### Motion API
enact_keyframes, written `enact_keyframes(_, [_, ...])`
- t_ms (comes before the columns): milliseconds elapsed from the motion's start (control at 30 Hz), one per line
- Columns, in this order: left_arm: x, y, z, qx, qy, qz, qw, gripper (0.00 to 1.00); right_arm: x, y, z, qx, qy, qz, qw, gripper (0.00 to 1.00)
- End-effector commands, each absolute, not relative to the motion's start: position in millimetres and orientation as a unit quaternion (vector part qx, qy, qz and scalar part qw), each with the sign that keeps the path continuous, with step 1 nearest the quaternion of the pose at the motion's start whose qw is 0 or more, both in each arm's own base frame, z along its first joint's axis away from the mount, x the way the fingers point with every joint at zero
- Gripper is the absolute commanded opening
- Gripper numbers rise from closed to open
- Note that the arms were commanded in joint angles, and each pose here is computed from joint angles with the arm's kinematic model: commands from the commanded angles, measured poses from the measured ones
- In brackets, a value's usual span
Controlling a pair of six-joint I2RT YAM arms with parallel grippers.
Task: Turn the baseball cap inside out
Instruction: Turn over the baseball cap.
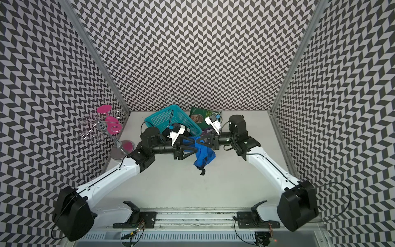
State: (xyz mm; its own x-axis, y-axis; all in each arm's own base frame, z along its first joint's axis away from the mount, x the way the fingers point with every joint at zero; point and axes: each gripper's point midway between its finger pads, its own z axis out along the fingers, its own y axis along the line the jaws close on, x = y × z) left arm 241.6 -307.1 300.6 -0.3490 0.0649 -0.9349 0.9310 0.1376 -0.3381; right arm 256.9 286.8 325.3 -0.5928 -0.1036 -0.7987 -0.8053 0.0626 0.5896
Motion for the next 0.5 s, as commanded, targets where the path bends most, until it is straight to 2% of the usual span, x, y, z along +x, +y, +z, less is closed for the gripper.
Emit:
enact_keyframes(0, [230,-314,318,0.418,0.596,-0.550,0.410,0.63,249,284,364,-0.373,0.624,0.598,0.337,0.00])
enact_keyframes(267, [232,-318,307,0.416,0.605,-0.550,0.398,0.36,248,284,371,-0.376,0.622,0.598,0.338,0.00])
enact_keyframes(400, [234,-319,312,0.408,0.603,-0.552,0.406,0.16,251,284,367,-0.373,0.627,0.595,0.337,0.00])
enact_keyframes(467, [235,-319,314,0.402,0.602,-0.556,0.408,0.12,253,284,365,-0.369,0.632,0.590,0.342,0.04])
